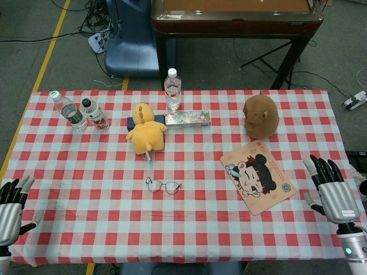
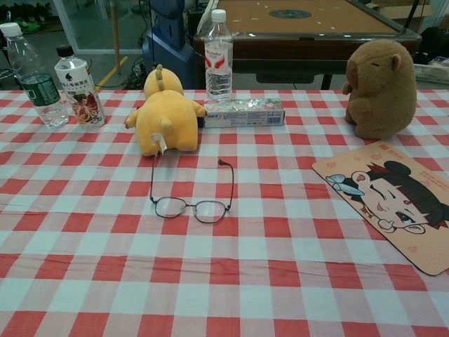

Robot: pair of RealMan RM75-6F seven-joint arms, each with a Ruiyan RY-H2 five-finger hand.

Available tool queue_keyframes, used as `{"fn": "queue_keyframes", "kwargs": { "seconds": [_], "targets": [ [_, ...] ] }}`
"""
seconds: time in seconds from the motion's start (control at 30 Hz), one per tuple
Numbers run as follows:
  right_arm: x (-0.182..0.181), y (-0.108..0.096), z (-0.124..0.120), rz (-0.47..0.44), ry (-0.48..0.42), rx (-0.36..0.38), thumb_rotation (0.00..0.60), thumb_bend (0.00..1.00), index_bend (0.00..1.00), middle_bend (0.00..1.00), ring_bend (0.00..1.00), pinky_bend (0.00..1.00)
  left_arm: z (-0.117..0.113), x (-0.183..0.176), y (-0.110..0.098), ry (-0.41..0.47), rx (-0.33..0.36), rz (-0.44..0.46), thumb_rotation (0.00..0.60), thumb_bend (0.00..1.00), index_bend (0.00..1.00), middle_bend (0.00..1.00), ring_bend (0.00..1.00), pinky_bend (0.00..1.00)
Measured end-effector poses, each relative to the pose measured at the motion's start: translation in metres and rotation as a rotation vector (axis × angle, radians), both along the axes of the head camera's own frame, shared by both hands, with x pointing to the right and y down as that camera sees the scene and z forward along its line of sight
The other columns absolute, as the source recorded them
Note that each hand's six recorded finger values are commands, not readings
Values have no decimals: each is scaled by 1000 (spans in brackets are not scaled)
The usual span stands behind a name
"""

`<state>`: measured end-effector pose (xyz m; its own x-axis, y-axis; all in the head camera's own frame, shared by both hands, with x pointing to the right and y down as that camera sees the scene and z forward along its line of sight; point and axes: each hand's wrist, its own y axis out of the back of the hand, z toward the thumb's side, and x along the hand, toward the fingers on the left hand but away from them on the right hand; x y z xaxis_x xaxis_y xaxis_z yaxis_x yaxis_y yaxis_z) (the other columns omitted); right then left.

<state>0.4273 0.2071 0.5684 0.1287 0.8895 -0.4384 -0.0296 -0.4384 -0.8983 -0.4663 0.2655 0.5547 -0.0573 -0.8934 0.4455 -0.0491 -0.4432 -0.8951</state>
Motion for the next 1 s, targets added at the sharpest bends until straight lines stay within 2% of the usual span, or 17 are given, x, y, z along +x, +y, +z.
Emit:
{"fn": "queue_keyframes", "kwargs": {
  "seconds": [0.4,0.47,0.53,0.63,0.77,0.87,0.93,1.0],
  "targets": [
    [-1,2,-2,-17,-8,0,600,317,0,0,0,0,-4,2,2,2,5,4,600,320,0,0,0,0],
    [-3,1,-2,-25,-11,1,600,317,0,19,0,0,-4,3,2,2,5,5,600,320,0,0,0,0],
    [-6,1,-1,-38,-10,0,600,317,0,85,9,10,-4,3,1,2,4,7,600,320,0,0,0,0],
    [-17,-1,2,-86,-5,-7,600,318,0,227,115,137,-4,5,0,6,8,12,600,320,0,0,0,0],
    [-39,-3,8,-180,-3,-32,600,319,0,407,318,360,-5,5,2,6,10,9,600,320,0,0,0,0],
    [-56,-4,15,-243,-6,-57,600,326,0,535,462,492,-5,5,2,4,9,6,600,320,0,0,0,0],
    [-66,-3,19,-279,-9,-76,600,344,0,619,554,566,-6,5,3,4,11,6,600,321,0,0,0,0],
    [-79,-2,25,-324,-16,-103,600,400,0,740,690,666,-6,5,3,4,12,7,600,320,0,0,0,0]
  ]
}}
